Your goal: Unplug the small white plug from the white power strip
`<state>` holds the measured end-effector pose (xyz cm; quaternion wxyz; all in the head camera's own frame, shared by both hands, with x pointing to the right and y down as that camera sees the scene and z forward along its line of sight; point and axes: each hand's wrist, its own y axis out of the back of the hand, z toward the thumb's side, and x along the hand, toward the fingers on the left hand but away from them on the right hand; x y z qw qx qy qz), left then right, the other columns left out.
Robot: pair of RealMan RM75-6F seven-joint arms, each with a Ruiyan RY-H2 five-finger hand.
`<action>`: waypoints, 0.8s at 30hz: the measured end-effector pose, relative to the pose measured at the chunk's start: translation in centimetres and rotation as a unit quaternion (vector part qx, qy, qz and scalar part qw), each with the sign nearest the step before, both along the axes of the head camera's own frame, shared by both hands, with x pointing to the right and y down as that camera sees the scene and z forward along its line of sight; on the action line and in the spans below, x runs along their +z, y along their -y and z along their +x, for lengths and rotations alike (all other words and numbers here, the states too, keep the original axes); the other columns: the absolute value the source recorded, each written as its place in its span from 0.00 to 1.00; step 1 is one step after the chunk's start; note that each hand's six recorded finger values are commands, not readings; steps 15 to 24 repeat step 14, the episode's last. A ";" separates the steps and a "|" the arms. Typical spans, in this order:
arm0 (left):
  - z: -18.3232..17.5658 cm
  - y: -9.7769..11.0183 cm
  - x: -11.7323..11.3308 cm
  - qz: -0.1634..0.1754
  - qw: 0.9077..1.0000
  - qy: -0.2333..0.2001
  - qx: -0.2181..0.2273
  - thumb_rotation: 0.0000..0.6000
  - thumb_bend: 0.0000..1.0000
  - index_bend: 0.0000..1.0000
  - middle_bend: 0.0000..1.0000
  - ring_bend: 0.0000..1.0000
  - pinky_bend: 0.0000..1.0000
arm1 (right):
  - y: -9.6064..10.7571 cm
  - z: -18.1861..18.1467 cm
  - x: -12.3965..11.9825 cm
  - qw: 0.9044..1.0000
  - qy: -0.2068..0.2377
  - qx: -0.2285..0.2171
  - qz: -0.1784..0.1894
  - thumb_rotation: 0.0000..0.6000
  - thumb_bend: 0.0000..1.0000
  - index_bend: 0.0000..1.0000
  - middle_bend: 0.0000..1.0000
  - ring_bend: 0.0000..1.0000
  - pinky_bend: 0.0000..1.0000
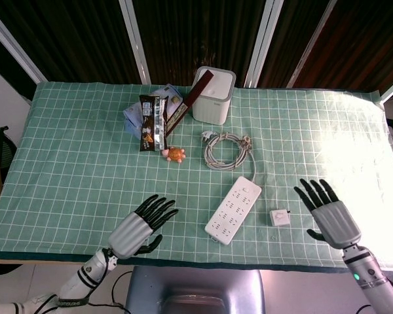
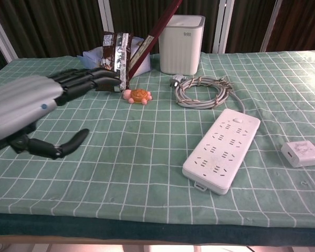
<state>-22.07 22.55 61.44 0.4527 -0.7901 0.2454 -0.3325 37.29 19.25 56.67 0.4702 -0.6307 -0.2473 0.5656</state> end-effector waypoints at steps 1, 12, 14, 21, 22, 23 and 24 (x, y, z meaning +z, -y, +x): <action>-1.4 -0.2 -0.3 0.007 1.000 0.009 -0.014 0.74 0.54 0.00 0.00 0.00 0.10 | -0.2 0.7 -0.7 1.000 -0.003 0.022 0.013 0.92 0.12 0.00 0.00 0.00 0.08; -15.8 -4.9 -2.6 0.024 0.982 0.108 -0.153 1.00 0.54 0.00 0.00 0.00 0.12 | -2.6 5.7 -2.5 0.987 -0.038 0.141 0.069 0.91 0.12 0.00 0.00 0.00 0.01; -15.9 -5.1 -2.9 0.024 0.983 0.105 -0.149 1.00 0.54 0.00 0.00 0.00 0.12 | -2.8 5.7 -2.5 0.988 -0.033 0.139 0.066 0.91 0.12 0.00 0.00 0.00 0.01; -15.9 -5.1 -2.9 0.024 0.983 0.105 -0.149 1.00 0.54 0.00 0.00 0.00 0.12 | -2.8 5.7 -2.5 0.988 -0.033 0.139 0.066 0.91 0.12 0.00 0.00 0.00 0.01; -15.9 -5.1 -2.9 0.024 0.983 0.105 -0.149 1.00 0.54 0.00 0.00 0.00 0.12 | -2.8 5.7 -2.5 0.988 -0.033 0.139 0.066 0.91 0.12 0.00 0.00 0.00 0.01; -15.9 -5.1 -2.9 0.024 0.983 0.105 -0.149 1.00 0.54 0.00 0.00 0.00 0.12 | -2.8 5.7 -2.5 0.988 -0.033 0.139 0.066 0.91 0.12 0.00 0.00 0.00 0.01; -15.9 -5.1 -2.9 0.024 0.983 0.105 -0.149 1.00 0.54 0.00 0.00 0.00 0.12 | -2.8 5.7 -2.5 0.988 -0.033 0.139 0.066 0.91 0.12 0.00 0.00 0.00 0.01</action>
